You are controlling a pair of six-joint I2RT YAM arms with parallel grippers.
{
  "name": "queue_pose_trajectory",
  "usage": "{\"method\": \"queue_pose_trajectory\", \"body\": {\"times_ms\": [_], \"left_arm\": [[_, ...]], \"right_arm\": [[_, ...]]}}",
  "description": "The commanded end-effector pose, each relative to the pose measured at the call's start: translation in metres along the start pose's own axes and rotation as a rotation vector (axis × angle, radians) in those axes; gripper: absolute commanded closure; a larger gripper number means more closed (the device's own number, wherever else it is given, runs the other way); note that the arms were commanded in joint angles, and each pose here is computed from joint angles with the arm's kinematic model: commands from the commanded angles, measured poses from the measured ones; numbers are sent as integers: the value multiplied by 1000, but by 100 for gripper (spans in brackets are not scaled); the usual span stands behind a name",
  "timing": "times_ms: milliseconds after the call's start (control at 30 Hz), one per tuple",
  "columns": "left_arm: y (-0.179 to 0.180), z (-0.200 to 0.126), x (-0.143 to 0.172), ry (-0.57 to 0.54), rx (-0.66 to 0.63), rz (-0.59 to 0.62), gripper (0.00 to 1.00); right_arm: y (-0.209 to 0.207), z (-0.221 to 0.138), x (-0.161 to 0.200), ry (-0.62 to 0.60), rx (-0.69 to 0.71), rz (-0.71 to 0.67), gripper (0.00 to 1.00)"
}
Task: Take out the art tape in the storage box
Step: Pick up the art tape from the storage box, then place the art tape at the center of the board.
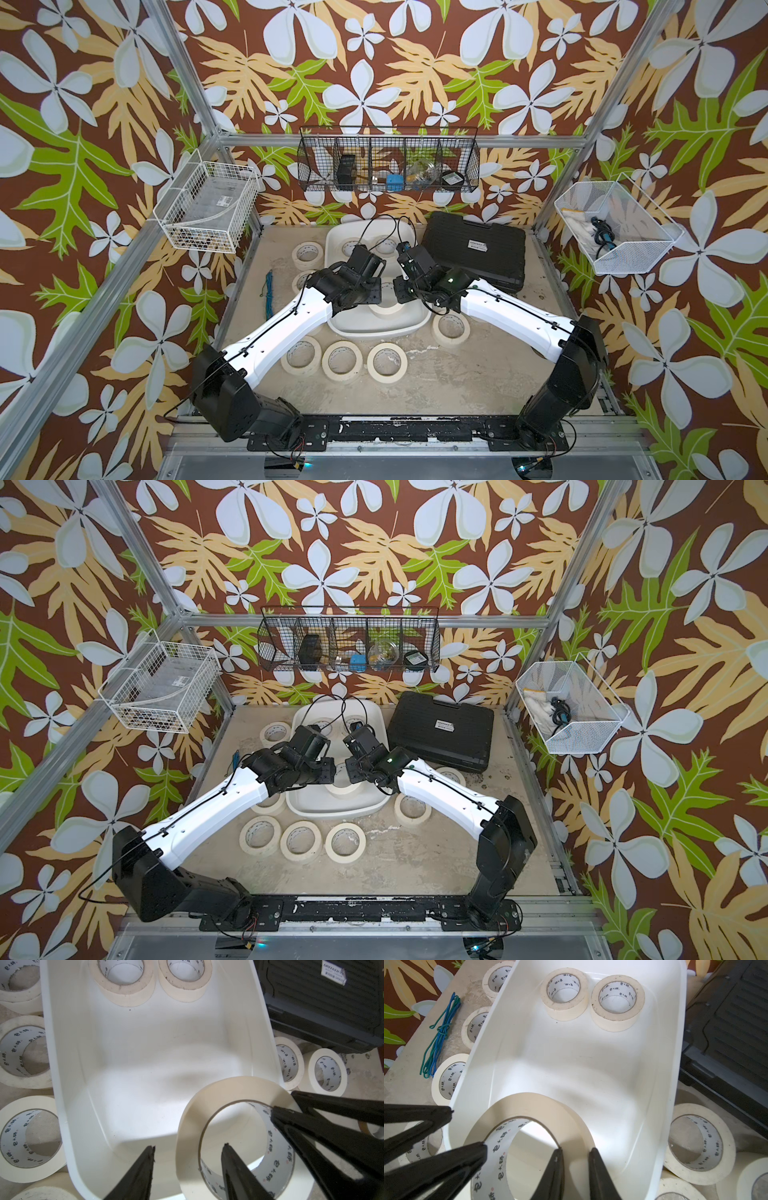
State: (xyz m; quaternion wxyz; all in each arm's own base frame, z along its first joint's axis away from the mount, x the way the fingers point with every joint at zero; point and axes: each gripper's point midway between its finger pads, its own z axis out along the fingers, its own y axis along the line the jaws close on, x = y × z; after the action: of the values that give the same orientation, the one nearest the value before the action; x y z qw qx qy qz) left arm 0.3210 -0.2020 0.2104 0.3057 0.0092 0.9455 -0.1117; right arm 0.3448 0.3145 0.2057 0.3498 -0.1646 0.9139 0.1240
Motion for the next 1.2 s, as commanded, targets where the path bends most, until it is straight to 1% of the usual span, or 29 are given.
{"method": "queue_pose_trajectory", "body": {"times_ms": [0, 67, 167, 367, 433, 600, 733, 800, 900, 967, 1133, 1167], "left_arm": [[-1, -9, -12, -63, 13, -29, 41], [2, -15, -17, -88, 9, -41, 40], [6, -23, -22, -118, 16, -58, 40], [12, -21, -19, -116, 19, -71, 39], [12, -19, -18, -110, 21, -71, 39], [9, -10, -13, -89, 39, -66, 39], [6, -3, -9, -72, 52, -66, 39], [3, -1, -8, -67, 64, -66, 39], [1, 3, -7, -61, 72, -67, 39], [1, 6, -5, -55, 74, -65, 39], [1, 9, -3, -46, 74, -59, 39], [1, 10, -2, -45, 75, -59, 39]], "right_arm": [[-10, -8, -9, -35, 36, 8, 88], [-17, -13, -10, -38, 43, 16, 88], [-38, -20, -12, -45, 68, 47, 88], [-102, -44, -5, -73, 153, 166, 90], [-126, -53, 5, -79, 191, 211, 90], [-171, -69, 37, -81, 221, 327, 90], [-199, -80, 62, -85, 260, 396, 90], [-214, -83, 79, -83, 288, 455, 91], [-227, -85, 99, -110, 255, 564, 94], [-231, -87, 110, -132, 251, 611, 97], [-245, -93, 130, -157, 315, 655, 98], [-248, -93, 135, -158, 335, 668, 100]]}}
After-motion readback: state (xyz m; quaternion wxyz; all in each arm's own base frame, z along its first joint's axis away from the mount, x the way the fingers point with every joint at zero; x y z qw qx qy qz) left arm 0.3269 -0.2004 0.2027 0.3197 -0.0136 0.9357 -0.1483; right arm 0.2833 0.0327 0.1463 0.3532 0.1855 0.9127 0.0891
